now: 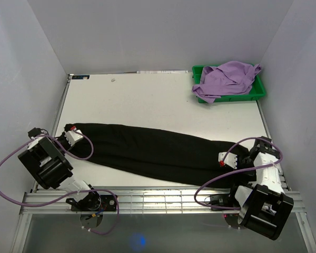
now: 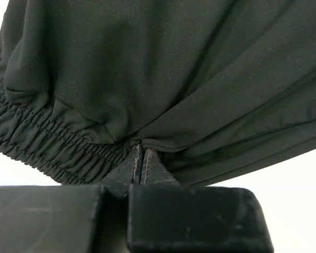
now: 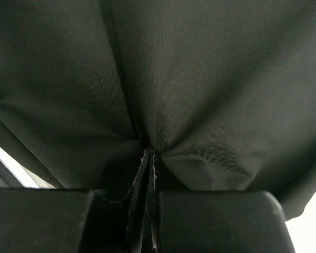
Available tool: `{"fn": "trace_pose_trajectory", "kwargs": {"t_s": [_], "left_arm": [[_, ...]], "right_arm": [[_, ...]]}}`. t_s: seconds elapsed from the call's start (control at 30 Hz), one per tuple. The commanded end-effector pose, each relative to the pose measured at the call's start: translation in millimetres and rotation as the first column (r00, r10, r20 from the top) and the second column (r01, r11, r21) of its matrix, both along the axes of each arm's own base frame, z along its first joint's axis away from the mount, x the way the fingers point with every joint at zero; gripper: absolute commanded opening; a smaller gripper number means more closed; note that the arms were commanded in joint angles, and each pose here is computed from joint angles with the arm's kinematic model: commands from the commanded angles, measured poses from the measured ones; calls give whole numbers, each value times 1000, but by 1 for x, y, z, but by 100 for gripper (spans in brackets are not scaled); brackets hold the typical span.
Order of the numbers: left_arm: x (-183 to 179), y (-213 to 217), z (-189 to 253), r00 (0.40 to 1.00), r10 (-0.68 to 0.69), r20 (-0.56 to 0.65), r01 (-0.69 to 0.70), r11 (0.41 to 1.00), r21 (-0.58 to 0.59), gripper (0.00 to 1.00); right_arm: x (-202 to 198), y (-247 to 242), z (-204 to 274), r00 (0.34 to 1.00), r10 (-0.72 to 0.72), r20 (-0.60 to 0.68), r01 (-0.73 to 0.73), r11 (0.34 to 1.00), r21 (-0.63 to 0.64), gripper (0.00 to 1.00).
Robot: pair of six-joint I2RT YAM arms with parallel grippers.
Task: Fold and stack the trousers
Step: Fold the trousers
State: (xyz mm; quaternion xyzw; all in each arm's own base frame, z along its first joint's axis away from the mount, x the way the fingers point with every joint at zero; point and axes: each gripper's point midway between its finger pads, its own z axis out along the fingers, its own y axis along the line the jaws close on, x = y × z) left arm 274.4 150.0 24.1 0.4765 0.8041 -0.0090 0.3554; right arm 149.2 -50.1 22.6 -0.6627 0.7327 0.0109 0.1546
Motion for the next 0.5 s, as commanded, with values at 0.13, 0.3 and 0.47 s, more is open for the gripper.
{"fn": "trace_pose_trajectory", "kwargs": {"t_s": [0.13,0.3,0.47], "left_arm": [[11,33,-13,985,147,-94,-142,988,54,0],[56,46,44,980,198,-10,-198,978,-67,0],[70,52,74,984,172,41,-168,982,-91,0]], "right_arm": [[44,-18,23,997,-21,77,22,1000,-21,8],[78,-23,88,991,-57,118,54,998,28,8],[61,-22,124,991,69,112,-65,997,-36,8]]}}
